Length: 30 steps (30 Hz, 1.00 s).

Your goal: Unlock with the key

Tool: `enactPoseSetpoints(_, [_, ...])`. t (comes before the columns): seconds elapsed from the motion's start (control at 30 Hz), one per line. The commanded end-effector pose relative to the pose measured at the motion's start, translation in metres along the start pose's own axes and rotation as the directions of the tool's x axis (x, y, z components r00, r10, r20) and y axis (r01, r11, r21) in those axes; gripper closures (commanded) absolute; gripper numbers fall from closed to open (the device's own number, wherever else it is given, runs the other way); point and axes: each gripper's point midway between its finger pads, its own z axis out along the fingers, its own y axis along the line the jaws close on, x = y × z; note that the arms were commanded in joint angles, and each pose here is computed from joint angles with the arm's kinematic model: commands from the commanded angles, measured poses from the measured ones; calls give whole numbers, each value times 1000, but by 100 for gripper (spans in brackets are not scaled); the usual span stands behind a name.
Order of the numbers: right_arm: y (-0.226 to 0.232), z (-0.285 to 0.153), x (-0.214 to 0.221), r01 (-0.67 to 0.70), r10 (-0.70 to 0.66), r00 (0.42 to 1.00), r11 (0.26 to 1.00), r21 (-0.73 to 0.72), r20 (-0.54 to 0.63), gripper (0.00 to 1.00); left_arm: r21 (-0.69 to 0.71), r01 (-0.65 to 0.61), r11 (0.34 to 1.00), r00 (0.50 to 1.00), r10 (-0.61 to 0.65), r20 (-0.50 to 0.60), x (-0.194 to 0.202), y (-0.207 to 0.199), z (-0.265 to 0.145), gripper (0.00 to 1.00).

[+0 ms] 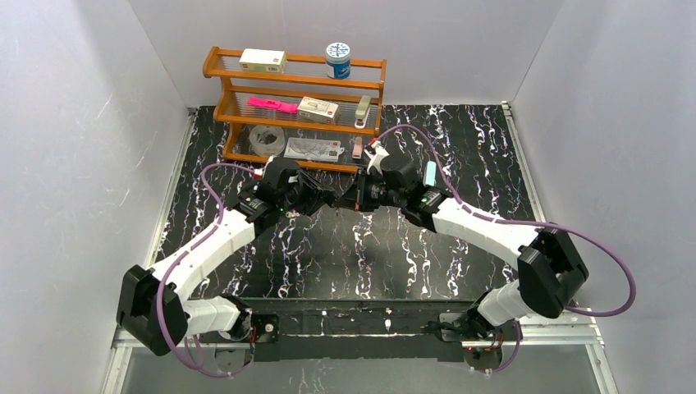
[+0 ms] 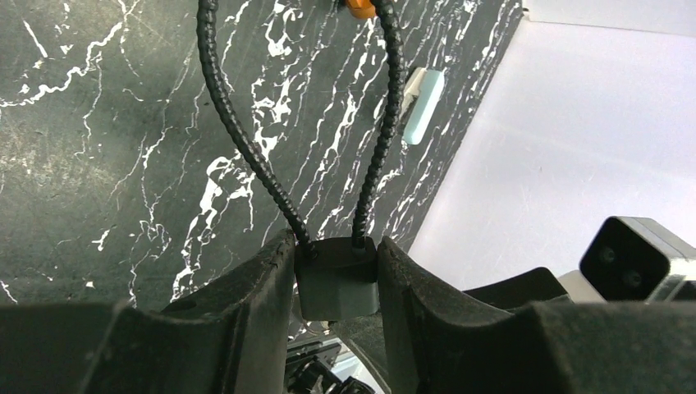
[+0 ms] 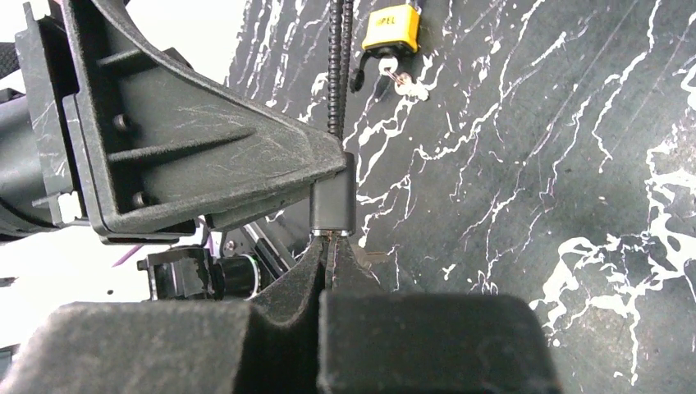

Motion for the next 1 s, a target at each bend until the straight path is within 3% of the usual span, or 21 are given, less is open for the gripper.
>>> enactPoseSetpoints(0.0, [40, -11, -45, 111, -70, 970, 980, -167, 234, 99, 236, 15, 972, 979, 33, -199, 43, -56, -45, 86])
enactPoseSetpoints(0.3, [29, -2, -39, -63, 77, 988, 993, -104, 133, 99, 285, 21, 958, 978, 40, -206, 44, -65, -51, 86])
enactPoseSetpoints(0.47, [41, -8, -34, -176, 194, 978, 965, -194, 75, 99, 333, -2, 943, 977, 73, -199, 43, -77, -57, 86])
enactPoseSetpoints(0.63, [53, -25, -31, -356, 382, 924, 888, -290, 36, 99, 418, -2, 909, 980, 85, -181, 41, -93, -67, 86])
enactPoseSetpoints(0.97, [73, -62, -38, -547, 608, 794, 710, -442, -7, 99, 560, 39, 827, 986, 60, -157, 35, -117, -85, 86])
